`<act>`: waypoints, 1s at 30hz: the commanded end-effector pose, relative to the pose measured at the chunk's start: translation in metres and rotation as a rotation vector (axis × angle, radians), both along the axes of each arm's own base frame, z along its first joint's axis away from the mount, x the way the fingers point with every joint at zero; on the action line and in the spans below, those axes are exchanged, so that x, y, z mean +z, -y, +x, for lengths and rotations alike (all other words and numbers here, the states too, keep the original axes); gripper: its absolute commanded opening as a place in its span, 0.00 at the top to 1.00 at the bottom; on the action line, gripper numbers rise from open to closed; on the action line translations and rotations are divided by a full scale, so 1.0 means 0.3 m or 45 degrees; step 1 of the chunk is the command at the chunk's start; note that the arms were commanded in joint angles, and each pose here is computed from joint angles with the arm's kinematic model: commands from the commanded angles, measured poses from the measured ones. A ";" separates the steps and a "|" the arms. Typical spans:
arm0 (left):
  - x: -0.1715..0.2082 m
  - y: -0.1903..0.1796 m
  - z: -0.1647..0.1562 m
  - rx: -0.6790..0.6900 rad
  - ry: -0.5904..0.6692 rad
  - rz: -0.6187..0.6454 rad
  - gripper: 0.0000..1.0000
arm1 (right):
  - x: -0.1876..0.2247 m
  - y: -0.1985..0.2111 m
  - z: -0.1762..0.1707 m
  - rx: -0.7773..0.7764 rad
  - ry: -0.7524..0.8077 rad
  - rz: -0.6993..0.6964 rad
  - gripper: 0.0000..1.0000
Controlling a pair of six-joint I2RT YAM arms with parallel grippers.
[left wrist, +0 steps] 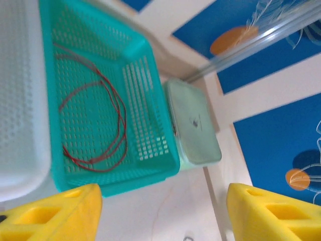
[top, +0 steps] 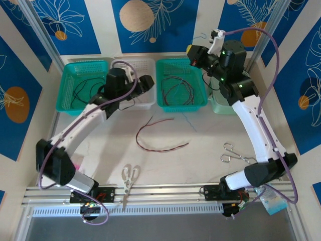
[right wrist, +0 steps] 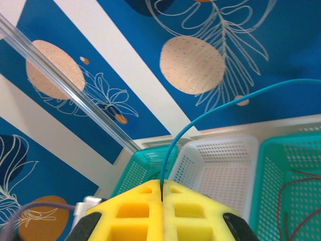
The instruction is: Untangle the cables
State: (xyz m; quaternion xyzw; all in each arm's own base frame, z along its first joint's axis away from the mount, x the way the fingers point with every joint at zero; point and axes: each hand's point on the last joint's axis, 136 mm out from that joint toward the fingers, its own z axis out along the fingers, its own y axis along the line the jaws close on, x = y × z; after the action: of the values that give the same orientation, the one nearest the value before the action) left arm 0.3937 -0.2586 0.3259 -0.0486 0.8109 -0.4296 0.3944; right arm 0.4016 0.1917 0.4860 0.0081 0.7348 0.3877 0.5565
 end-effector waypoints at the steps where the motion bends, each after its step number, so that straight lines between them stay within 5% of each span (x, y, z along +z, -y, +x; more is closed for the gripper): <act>1: 0.023 -0.115 -0.054 0.071 0.107 0.192 0.32 | 0.094 -0.072 0.011 0.066 0.100 0.035 1.00; 11: -0.042 -0.280 -0.177 0.138 0.072 0.294 0.29 | 0.160 -0.328 0.186 0.174 0.199 0.076 1.00; 17: -0.095 -0.324 -0.215 0.135 0.025 0.329 0.29 | 0.035 -0.498 0.382 0.193 0.140 0.106 1.00; 24: -0.130 -0.366 -0.235 0.126 -0.017 0.356 0.28 | -0.501 -0.631 0.585 0.142 -0.256 0.031 1.00; 30: -0.168 -0.372 -0.238 0.114 -0.054 0.359 0.28 | -0.965 -0.693 0.590 0.147 -0.569 -0.159 1.00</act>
State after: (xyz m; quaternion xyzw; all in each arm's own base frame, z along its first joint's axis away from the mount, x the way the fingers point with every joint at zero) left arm 0.3284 -0.1481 0.2835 -0.0493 0.8611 -0.2933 0.4123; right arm 0.5874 0.3936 0.2249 0.0109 0.8379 0.3823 0.3895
